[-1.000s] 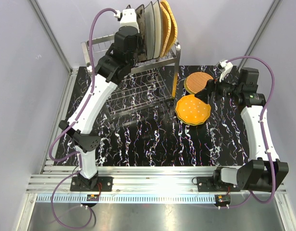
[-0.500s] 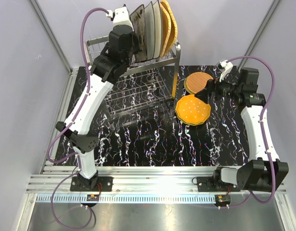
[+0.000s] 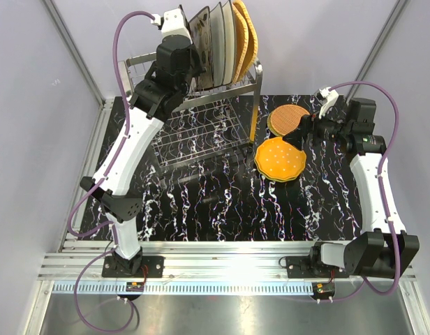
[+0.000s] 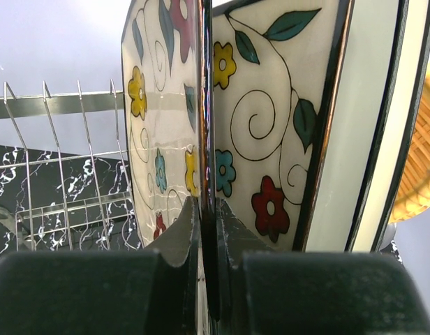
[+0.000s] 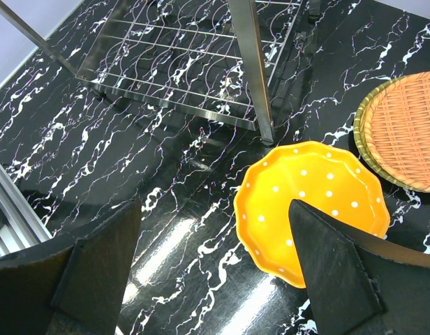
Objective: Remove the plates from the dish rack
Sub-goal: Grab a plate with the left arm, then pass the plate from the left arm to the right, then place the plate on the table
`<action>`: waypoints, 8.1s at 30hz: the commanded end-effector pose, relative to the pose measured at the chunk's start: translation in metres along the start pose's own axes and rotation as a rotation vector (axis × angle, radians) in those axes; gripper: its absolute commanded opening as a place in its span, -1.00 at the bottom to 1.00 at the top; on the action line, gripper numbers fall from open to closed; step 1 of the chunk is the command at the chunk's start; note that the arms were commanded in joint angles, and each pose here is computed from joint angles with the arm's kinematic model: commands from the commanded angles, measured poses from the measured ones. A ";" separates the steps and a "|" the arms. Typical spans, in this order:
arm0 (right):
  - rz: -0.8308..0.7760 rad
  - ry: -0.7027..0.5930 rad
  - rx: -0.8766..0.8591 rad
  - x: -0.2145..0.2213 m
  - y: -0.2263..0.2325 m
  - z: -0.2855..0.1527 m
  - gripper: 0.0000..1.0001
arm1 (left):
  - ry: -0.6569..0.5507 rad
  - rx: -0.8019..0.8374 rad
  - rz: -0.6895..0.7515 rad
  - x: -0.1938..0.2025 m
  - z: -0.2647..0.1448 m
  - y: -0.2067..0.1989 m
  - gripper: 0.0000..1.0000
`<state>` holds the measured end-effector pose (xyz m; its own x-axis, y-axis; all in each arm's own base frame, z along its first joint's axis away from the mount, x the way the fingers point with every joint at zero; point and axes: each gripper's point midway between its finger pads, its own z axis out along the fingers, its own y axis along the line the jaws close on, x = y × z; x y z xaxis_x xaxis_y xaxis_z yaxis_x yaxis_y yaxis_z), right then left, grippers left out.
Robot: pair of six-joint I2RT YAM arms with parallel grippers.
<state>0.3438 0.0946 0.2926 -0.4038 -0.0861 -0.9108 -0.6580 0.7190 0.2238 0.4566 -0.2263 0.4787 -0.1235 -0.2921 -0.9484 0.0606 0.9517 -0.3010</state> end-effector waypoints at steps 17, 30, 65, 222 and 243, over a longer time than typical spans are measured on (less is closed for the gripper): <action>-0.043 -0.055 -0.003 -0.018 0.008 -0.005 0.88 | -0.539 0.394 -0.386 -0.203 -0.118 -0.048 -1.00; -0.043 -0.060 -0.006 -0.020 0.009 -0.006 0.87 | -0.601 0.434 -0.426 -0.220 -0.131 -0.053 -1.00; -0.045 -0.071 -0.021 -0.026 0.012 -0.007 0.88 | -0.706 0.422 -0.409 -0.246 -0.162 -0.043 -1.00; 0.555 0.116 -0.590 -0.112 0.248 0.031 -0.89 | -0.928 0.801 1.415 -0.009 -0.297 -0.029 -1.00; 0.505 -0.023 -0.615 -0.130 0.208 -0.023 -1.00 | -0.913 0.803 1.082 0.013 -0.290 -0.048 0.64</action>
<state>0.2725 0.2504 0.4144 -0.8982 0.1794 -0.4012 -0.3575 0.2326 0.9045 0.1763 -0.2699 0.4343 0.8579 0.3255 -0.3977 0.3140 0.2806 0.9070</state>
